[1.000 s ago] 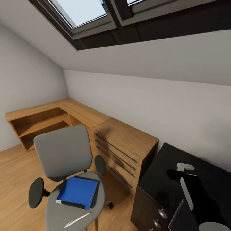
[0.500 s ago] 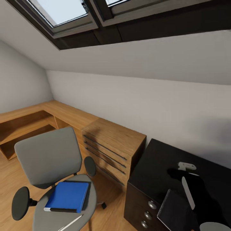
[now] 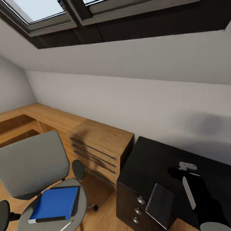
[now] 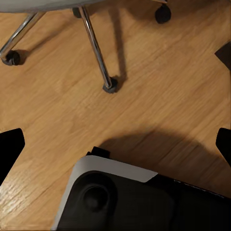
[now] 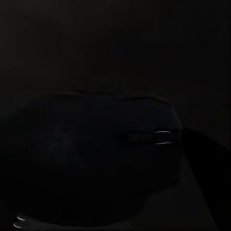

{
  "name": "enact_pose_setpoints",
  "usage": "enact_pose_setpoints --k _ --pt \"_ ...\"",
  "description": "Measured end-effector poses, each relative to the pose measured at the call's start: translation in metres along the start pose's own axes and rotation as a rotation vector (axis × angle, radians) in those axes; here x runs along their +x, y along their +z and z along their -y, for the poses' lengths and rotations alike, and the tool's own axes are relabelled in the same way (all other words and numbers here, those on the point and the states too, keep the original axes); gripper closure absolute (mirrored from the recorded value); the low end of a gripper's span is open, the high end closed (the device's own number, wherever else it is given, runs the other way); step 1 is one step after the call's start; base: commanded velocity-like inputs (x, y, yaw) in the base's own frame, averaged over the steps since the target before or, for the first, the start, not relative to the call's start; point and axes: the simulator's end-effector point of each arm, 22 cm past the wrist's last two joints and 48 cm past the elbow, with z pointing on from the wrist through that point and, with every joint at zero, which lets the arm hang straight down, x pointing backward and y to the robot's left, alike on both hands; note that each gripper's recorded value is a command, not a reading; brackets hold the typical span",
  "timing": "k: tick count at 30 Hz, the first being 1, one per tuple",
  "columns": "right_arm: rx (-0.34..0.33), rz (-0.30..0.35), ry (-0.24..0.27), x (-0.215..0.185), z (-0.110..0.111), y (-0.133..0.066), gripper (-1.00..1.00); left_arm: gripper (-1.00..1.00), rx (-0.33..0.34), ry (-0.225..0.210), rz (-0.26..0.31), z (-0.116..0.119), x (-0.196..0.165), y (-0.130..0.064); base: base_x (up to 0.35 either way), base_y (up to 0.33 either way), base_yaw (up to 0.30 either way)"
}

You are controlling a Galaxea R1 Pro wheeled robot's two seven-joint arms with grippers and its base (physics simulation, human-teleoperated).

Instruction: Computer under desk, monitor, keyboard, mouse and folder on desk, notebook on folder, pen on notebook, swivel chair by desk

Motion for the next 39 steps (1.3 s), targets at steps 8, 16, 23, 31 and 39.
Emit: enact_pose_setpoints --k 8,16,23,31,39 --pt "0.005 0.005 -0.001 -0.002 0.003 -0.001 1.00 -1.00 -0.010 0.002 -0.017 -0.005 0.007 -0.002 0.000 0.000 -0.262" --pt "0.006 0.006 -0.001 -0.003 0.003 -0.001 1.00 -1.00 -0.017 -0.001 -0.014 -0.009 0.006 -0.002 0.000 0.000 -0.262" --pt "0.004 0.003 -0.001 -0.001 0.002 0.000 1.00 -1.00 -0.019 0.002 -0.012 -0.012 0.006 -0.002 0.000 0.000 -0.262" --pt "0.006 0.003 -0.001 -0.001 0.003 0.000 1.00 -1.00 -0.020 0.010 -0.015 -0.017 0.007 -0.002 -0.001 0.000 -0.262" --pt "0.007 0.004 -0.001 -0.002 0.003 0.000 1.00 -1.00 -0.020 0.013 -0.017 -0.017 0.007 -0.002 -0.181 0.000 -0.262"
